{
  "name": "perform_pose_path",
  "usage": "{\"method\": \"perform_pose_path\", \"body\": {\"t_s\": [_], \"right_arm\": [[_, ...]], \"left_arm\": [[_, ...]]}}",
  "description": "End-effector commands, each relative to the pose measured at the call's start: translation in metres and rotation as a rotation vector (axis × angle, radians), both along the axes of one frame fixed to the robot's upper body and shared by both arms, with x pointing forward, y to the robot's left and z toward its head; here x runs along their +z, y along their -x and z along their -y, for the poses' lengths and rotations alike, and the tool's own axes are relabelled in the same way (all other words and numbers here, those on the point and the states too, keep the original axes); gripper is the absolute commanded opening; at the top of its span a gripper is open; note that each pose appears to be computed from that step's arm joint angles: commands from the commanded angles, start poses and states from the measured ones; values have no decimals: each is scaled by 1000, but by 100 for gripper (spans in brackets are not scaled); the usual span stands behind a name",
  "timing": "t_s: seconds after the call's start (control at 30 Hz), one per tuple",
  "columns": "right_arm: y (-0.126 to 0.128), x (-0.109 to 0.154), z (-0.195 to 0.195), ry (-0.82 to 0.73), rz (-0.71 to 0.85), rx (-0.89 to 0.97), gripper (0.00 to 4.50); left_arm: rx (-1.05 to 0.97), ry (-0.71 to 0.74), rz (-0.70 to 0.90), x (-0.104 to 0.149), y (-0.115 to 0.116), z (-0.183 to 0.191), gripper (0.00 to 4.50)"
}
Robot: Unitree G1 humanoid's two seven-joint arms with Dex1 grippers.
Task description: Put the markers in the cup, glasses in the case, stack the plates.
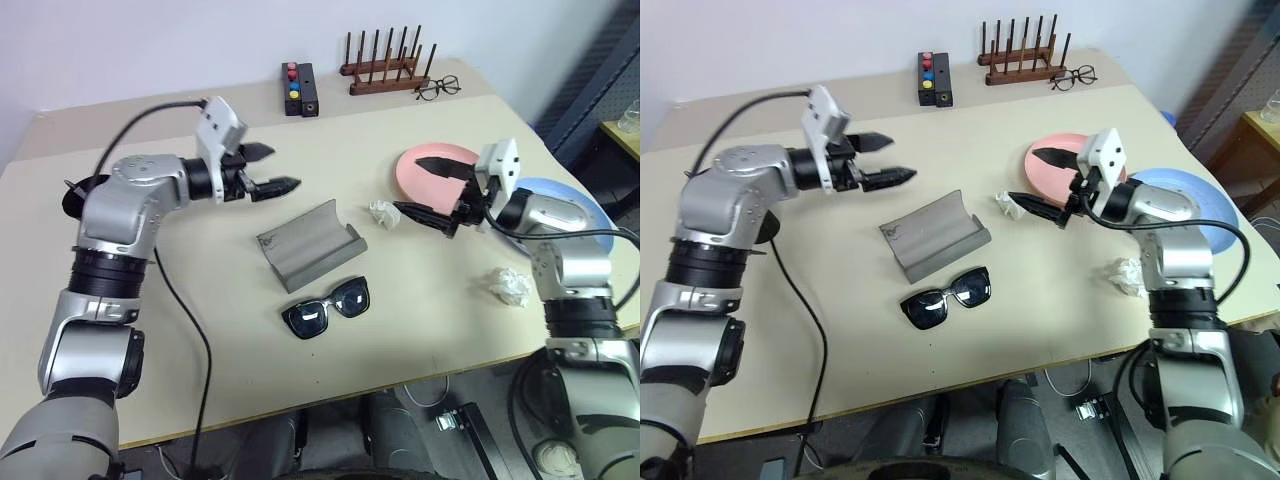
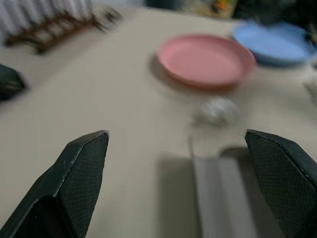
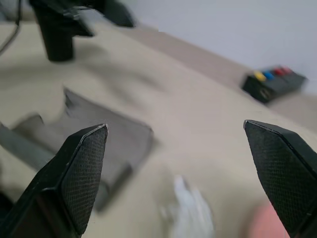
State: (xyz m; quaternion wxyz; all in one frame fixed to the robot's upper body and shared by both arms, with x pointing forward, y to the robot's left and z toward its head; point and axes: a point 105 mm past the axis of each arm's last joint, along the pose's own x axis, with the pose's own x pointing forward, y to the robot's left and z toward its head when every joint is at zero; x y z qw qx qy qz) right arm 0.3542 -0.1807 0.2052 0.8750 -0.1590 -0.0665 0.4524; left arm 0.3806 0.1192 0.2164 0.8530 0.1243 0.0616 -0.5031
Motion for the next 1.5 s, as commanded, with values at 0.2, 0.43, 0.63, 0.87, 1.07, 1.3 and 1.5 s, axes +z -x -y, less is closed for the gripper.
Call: {"method": "perform_pose_path", "body": {"t_s": [0.2, 0.43, 0.63, 0.87, 1.07, 1.3, 1.5], "right_arm": [[21, 2, 19, 73, 1, -90, 450], [32, -8, 24, 92, -38, -121, 450], [34, -15, 22, 80, -52, -130, 450], [34, -22, 22, 77, -67, -134, 450], [34, -22, 18, 76, -65, -123, 450], [38, -22, 16, 69, -58, -120, 450], [40, -22, 17, 66, -52, -131, 450]], "left_arm": [[-216, -171, -55, -2, 13, 5, 448], [-462, -291, -197, -7, 61, -7, 448], [-458, -388, -239, -26, 70, -8, 448], [-410, -453, -283, -55, 73, 1, 448], [-411, -475, -294, -71, 73, 14, 448], [-343, -458, -268, -77, 58, 29, 448], [-259, -452, -242, -76, 38, 35, 394]]}}
